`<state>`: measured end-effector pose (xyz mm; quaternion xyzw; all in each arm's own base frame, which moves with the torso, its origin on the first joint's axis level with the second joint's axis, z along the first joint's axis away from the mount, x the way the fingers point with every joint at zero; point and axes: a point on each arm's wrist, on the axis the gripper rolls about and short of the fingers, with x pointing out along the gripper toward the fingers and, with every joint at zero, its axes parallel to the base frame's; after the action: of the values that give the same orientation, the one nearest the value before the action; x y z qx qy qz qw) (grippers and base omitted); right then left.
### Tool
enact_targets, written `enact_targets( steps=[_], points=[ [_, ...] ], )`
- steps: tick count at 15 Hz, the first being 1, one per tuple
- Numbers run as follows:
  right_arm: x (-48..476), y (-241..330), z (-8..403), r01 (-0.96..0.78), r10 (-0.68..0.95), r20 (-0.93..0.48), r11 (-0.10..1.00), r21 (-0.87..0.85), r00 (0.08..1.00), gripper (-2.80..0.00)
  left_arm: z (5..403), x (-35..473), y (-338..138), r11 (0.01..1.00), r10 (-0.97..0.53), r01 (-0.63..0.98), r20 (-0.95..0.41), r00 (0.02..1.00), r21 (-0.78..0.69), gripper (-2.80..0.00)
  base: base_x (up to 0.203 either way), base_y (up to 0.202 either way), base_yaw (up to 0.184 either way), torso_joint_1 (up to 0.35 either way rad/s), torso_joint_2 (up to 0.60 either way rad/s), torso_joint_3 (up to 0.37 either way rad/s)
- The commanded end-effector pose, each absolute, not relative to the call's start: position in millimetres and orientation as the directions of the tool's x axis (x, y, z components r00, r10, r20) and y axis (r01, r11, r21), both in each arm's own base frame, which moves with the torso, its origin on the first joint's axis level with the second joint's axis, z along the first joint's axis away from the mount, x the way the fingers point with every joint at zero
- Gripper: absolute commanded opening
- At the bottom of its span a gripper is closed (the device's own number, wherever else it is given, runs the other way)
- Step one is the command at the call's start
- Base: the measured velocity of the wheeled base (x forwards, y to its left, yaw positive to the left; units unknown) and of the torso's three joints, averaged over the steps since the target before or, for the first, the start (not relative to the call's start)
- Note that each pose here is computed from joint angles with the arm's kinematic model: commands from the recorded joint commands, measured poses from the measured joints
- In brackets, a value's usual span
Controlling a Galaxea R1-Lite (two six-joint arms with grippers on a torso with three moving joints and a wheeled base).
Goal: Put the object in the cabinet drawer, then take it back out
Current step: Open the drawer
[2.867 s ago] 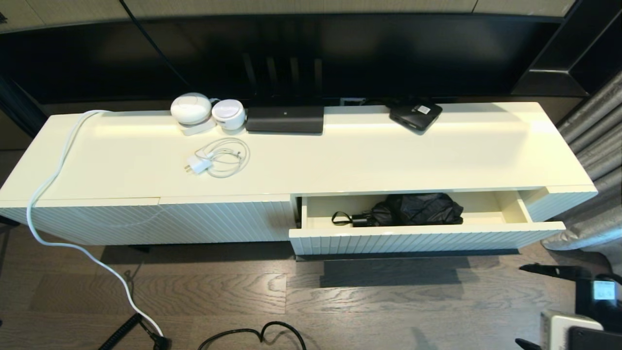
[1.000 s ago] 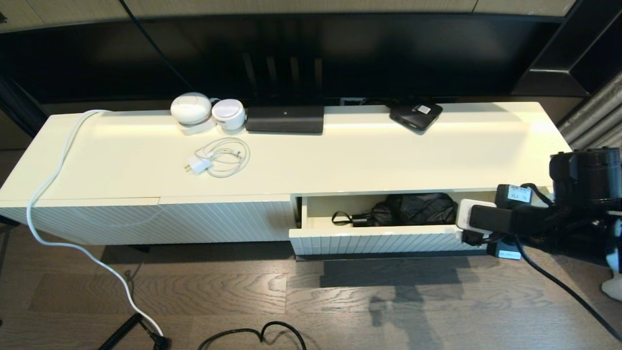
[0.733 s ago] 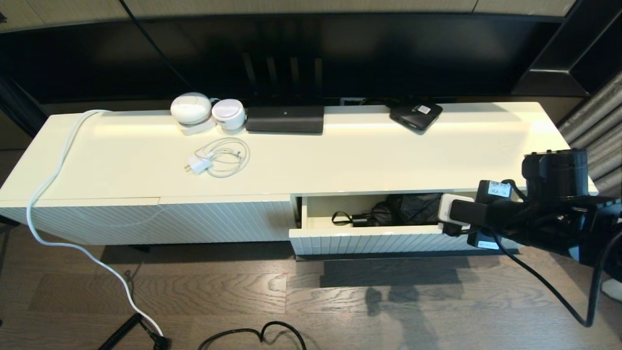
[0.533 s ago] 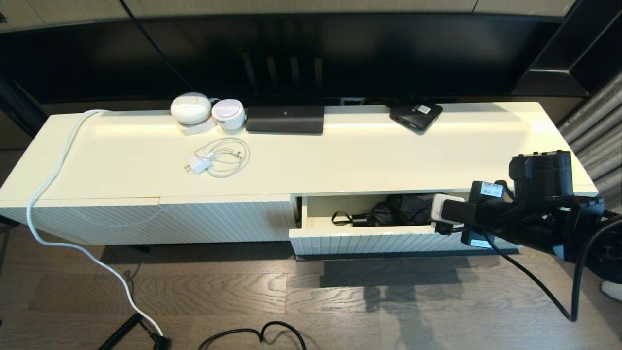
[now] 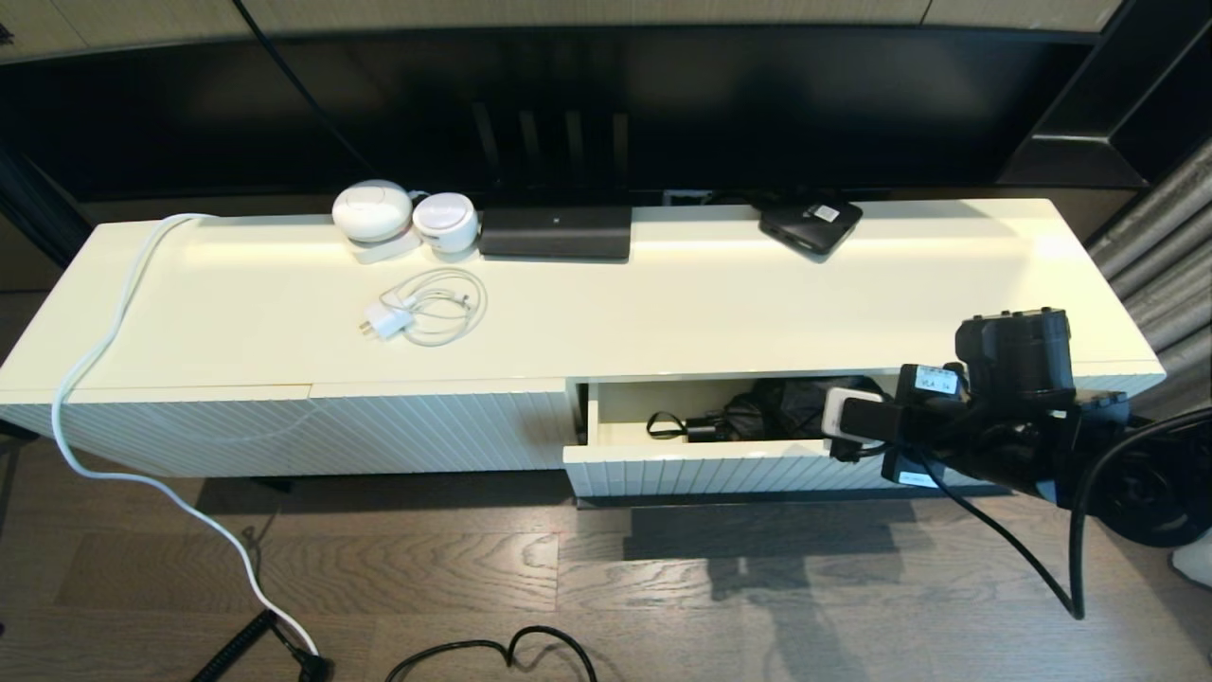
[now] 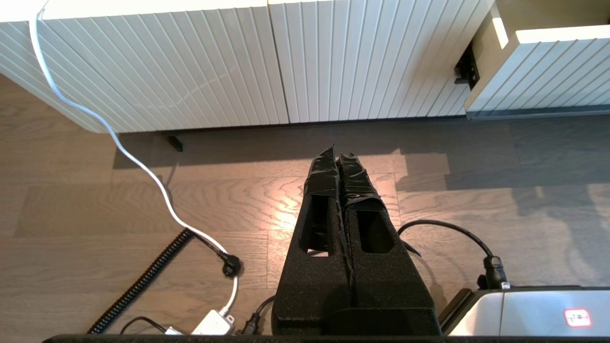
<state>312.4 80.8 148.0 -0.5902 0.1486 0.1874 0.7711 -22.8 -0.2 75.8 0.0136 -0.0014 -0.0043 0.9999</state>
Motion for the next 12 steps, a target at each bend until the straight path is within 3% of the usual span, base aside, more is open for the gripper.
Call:
enact_targets(
  steps=[1, 12],
  points=[
    [316.7, 82.8, 140.7, -0.480, 0.112, -0.467, 0.222, -0.849, 0.877, -2.80, 75.4, -22.6, -0.2, 1.000, -0.008, 0.008, 0.000, 1.000, 0.028, -2.80, 0.000, 0.000, 0.000, 0.000, 0.00, 0.000],
    [324.7, 89.7, 134.2, -0.487, 0.122, -0.472, 0.215, -0.846, 0.873, -2.80, 75.4, -22.6, -0.1, 1.000, -0.009, 0.009, 0.000, 1.000, 0.028, -2.80, 0.000, 0.000, 0.000, 0.000, 0.00, 0.000]
  ],
)
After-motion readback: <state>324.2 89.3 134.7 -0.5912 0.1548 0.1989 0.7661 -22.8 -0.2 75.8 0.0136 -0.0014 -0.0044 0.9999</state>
